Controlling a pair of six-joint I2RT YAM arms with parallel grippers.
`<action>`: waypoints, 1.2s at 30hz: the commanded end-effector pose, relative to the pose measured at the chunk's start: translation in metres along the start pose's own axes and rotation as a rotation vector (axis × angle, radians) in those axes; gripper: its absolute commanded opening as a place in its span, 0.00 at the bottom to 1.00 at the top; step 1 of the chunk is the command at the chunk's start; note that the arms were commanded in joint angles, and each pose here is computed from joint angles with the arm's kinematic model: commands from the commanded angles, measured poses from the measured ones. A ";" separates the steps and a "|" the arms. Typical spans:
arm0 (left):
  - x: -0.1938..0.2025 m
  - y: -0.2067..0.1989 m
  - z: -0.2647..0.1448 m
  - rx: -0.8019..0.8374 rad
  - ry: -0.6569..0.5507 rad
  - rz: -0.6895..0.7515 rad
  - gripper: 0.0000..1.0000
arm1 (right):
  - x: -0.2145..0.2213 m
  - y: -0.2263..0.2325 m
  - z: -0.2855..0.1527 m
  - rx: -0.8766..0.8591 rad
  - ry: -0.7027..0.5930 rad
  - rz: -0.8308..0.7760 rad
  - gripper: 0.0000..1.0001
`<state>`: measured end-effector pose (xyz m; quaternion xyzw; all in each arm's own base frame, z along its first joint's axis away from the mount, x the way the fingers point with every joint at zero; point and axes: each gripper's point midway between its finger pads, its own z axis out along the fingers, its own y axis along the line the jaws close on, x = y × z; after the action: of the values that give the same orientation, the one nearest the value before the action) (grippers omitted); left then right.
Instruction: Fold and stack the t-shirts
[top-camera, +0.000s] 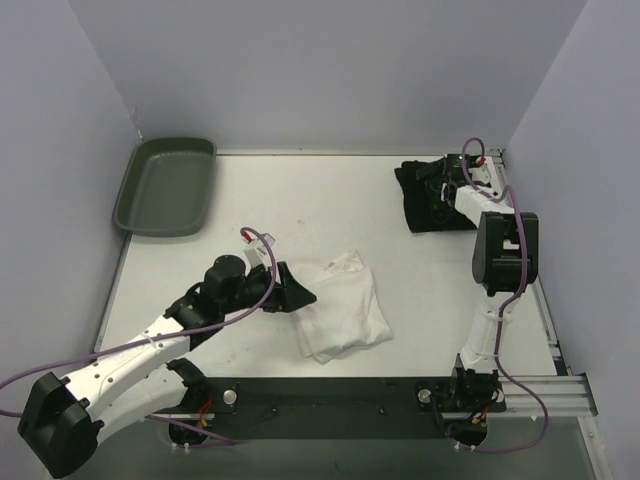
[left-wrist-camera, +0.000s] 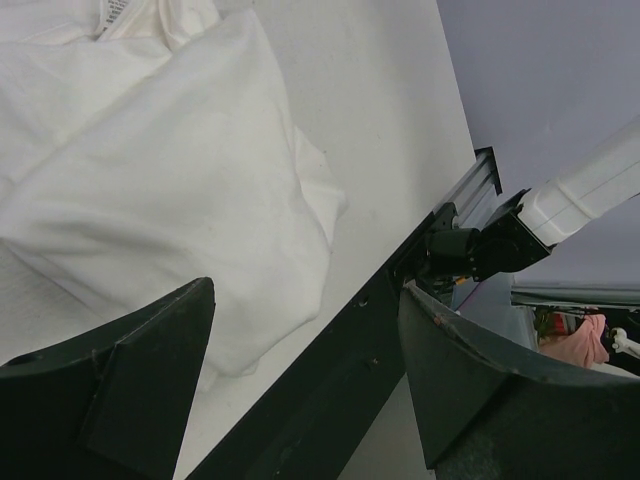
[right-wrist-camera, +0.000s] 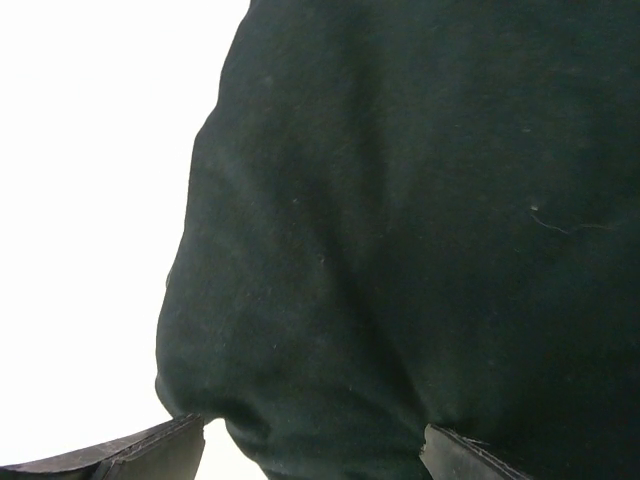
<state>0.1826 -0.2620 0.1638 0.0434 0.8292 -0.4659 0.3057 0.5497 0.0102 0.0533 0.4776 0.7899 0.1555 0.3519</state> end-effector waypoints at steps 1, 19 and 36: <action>-0.002 -0.003 -0.009 -0.001 -0.019 0.004 0.84 | 0.068 -0.036 -0.012 0.158 0.126 -0.003 0.99; 0.011 0.011 -0.014 -0.060 -0.002 -0.060 0.83 | 0.055 -0.008 -0.176 0.062 -0.188 -0.617 1.00; 0.038 0.095 0.020 -0.412 -0.004 -0.240 0.76 | 0.199 -0.073 -0.193 -0.059 0.227 -0.991 0.99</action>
<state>0.1711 -0.2153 0.0423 -0.1093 0.9216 -0.3043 0.2146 0.3156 0.1469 0.0709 0.0503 0.9467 0.0297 0.3169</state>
